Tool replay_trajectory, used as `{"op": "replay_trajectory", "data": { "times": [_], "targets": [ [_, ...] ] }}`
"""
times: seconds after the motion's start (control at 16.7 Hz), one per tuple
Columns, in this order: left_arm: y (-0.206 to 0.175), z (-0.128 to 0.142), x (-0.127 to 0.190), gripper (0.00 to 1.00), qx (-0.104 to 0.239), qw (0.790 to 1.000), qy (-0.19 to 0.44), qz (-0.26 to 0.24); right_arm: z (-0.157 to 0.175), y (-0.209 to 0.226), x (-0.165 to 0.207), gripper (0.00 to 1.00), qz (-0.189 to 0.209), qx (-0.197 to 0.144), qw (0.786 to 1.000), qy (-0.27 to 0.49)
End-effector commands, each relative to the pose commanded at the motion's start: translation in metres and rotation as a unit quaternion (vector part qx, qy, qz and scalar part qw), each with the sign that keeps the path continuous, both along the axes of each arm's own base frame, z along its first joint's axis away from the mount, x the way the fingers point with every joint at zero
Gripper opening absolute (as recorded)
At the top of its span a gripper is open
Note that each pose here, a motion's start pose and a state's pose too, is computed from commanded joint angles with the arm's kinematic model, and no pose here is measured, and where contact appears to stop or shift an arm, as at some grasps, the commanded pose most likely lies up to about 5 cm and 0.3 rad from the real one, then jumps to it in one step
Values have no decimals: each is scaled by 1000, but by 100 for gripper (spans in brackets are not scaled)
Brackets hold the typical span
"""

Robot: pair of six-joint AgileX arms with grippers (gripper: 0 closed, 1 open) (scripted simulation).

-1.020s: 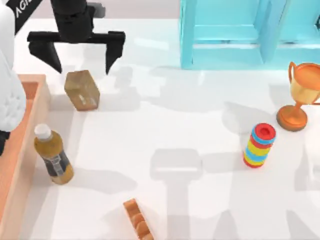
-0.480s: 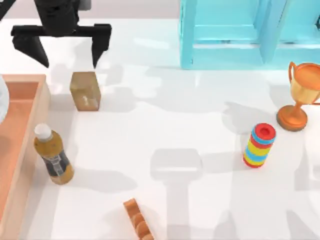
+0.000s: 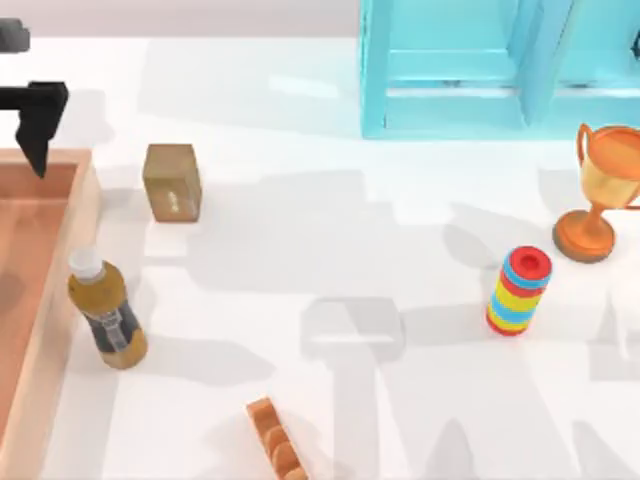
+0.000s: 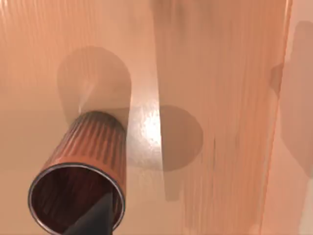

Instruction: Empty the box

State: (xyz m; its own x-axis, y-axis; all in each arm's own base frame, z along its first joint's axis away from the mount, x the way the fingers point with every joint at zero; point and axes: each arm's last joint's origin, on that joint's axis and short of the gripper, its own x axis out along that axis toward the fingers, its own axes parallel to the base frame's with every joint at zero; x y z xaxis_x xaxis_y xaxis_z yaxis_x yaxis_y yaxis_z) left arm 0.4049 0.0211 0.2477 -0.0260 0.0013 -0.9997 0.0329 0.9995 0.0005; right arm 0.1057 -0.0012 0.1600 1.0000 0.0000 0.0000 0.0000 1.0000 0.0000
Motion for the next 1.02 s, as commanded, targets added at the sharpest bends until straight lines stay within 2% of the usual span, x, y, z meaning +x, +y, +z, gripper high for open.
{"op": "replay_trajectory", "data": {
  "times": [0.3,0.66,0.84,1.02],
  "targets": [
    [44,10,-42,100,1,1000,-12,6,0,0,0,100,0,0,1000,0],
    [44,9,-43,100,1,1000,-11,5,0,0,0,100,0,0,1000,0],
    [45,-7,-36,100,1,1000,-13,6,0,0,0,100,0,0,1000,0],
    [44,-36,-36,100,1,1000,-13,6,0,0,0,100,0,0,1000,0]
  ]
}}
